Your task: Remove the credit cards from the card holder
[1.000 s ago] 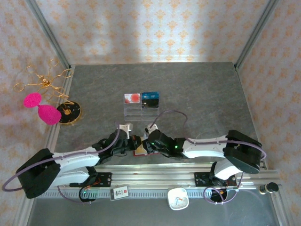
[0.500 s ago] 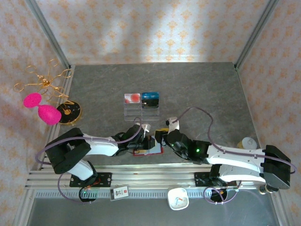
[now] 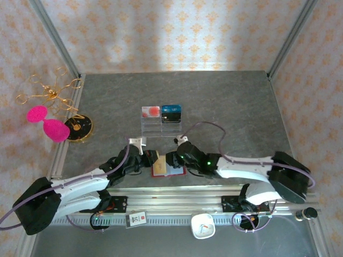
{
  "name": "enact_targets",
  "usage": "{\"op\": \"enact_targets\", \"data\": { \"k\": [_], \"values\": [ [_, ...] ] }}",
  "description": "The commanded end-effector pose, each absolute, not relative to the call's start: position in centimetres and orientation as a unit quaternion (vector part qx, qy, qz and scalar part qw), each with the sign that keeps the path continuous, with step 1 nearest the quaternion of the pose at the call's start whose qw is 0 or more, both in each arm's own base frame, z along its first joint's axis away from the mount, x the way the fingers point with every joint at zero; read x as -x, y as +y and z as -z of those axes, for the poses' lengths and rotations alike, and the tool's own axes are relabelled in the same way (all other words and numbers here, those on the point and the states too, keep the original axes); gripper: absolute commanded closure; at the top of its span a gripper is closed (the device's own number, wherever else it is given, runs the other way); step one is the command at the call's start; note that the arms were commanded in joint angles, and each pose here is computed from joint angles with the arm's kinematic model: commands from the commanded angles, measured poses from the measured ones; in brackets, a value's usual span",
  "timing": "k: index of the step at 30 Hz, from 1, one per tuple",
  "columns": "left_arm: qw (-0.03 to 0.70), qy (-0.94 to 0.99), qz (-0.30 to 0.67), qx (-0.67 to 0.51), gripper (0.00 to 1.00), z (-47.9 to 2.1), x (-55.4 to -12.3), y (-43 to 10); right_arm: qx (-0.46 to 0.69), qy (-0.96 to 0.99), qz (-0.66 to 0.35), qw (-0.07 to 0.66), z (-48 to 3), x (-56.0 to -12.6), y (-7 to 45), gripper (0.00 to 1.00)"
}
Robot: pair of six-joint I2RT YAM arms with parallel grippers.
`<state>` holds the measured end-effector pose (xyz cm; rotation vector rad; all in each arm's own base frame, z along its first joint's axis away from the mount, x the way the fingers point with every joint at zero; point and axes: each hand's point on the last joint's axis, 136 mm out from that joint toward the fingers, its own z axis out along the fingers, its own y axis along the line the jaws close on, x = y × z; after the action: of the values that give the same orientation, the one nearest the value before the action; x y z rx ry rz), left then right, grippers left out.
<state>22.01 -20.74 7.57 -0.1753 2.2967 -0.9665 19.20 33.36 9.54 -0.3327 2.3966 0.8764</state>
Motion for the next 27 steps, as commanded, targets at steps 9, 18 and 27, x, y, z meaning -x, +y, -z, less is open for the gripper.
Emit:
{"op": "enact_targets", "data": {
  "k": [9,18,27],
  "values": [
    [0.300,0.889,0.340,0.054,0.96,-4.7,-21.0,-19.7,0.101,0.918,-0.349,0.160,-5.4,-18.9,34.9,0.77],
    [0.284,0.901,0.325,0.049,0.99,-3.3,-20.7,-19.6,0.083,0.928,-0.330,0.149,-3.7,-19.4,34.1,0.79],
    [0.259,0.914,0.311,0.043,1.00,-1.7,-20.0,-19.5,0.090,0.929,-0.333,0.133,-2.9,-19.3,34.6,0.81]
  ]
}}
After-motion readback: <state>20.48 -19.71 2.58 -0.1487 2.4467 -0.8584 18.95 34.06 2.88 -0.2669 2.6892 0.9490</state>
